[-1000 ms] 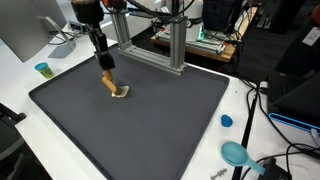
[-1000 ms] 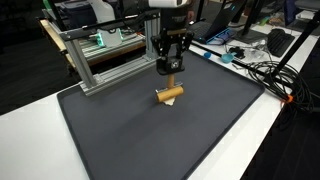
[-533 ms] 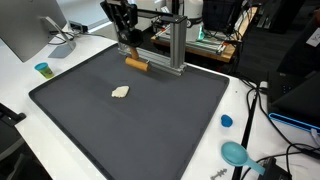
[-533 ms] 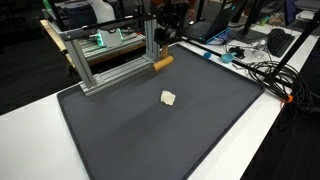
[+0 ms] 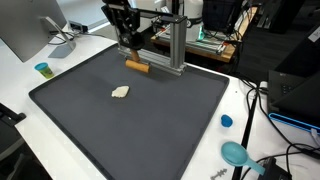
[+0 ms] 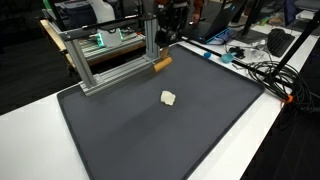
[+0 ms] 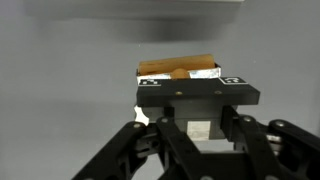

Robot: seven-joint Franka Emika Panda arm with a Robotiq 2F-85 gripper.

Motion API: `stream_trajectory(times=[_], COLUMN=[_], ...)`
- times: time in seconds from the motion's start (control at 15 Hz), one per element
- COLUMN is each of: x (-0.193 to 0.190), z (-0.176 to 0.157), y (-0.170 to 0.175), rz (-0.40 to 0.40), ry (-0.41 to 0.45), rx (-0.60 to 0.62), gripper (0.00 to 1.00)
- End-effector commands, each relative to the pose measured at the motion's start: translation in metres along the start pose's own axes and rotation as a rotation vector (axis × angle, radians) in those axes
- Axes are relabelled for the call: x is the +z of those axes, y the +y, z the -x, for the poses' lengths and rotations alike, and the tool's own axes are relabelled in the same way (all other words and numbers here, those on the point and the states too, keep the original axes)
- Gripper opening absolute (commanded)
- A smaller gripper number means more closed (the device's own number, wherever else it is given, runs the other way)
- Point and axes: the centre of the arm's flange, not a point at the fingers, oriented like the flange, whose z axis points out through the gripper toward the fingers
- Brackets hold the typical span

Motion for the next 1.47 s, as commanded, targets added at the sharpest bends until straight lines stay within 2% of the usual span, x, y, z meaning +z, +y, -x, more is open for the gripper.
stream_trajectory(times=[0.0,0.27,0.6,0.73,0.8,0.93,1.0,1.07,1.2,1.4], x=[-0.016,-0.029,-0.039,-0.033,-0.026,-0.018,-0.016,-0.007,0.01,0.034], z=[0.007,-0.018,-0.051,-0.068,-0.041,-0.051,-0.055,-0.057,-0.055,-0.051], y=[-0.012,0.003,0.056,0.076,0.054,0.073,0.077,0.074,0.081,0.084], rz=[0.032,0.015,-0.026,-0.084,-0.025,-0.053,-0.056,-0.012,0.002,-0.032], ry=[0.132,0.173,0.205,0.215,0.215,0.221,0.221,0.221,0.227,0.209], rx=[-0.144,-0.358,-0.624,-0.666,-0.612,-0.639,-0.643,-0.654,-0.661,-0.657], gripper=[0.22,0.22,0.22,0.22,0.47,0.47,0.22,0.22,0.22,0.22])
